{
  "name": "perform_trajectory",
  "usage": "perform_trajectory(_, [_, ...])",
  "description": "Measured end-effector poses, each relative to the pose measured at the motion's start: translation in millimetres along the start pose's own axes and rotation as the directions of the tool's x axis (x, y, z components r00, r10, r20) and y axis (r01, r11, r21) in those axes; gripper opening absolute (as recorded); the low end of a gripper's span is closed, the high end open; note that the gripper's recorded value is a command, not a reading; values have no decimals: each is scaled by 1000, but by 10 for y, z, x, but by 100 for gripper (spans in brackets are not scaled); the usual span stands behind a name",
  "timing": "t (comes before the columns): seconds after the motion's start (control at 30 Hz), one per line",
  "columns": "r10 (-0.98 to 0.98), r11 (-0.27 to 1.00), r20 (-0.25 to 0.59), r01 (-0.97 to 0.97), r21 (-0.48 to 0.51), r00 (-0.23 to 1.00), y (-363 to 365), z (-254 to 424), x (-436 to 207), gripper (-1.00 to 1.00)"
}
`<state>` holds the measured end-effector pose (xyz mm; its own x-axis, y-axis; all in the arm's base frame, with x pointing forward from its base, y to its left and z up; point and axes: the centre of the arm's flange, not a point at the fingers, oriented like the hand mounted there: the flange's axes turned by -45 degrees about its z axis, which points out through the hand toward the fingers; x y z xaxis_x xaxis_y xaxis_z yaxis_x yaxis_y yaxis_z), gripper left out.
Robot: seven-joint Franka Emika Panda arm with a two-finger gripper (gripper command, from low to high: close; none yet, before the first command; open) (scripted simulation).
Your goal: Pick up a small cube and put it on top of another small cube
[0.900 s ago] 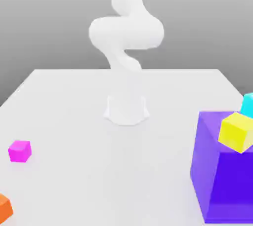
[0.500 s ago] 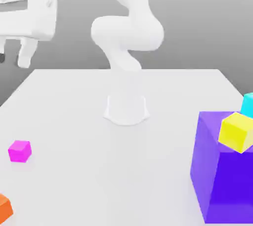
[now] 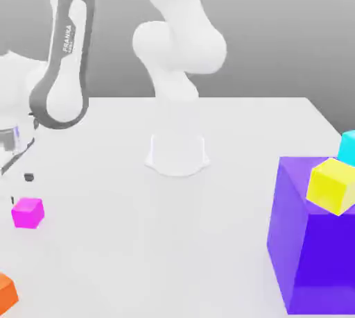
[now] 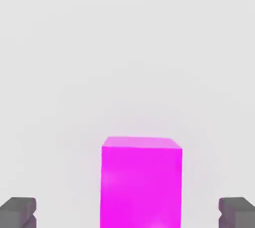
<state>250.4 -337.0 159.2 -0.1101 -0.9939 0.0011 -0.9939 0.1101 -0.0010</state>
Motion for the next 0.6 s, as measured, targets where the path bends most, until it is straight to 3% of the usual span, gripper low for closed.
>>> perform_trajectory(0.07, [2, 1000, 0, -2, -1, 1000, 12, 220, -5, 0])
perform_trajectory(0.1, [2, 1000, 1, -2, -2, 1000, 17, 291, -9, -100])
perform_trajectory(0.33, [3, 1000, 0, -3, -1, 1000, 15, 288, -9, -100])
perform_trajectory(0.53, [-2, 1000, 1, 2, 1, 1000, -17, -290, -27, -100])
perform_trajectory(0.6, [-65, 998, 5, 65, 16, 998, -408, -525, -289, -100])
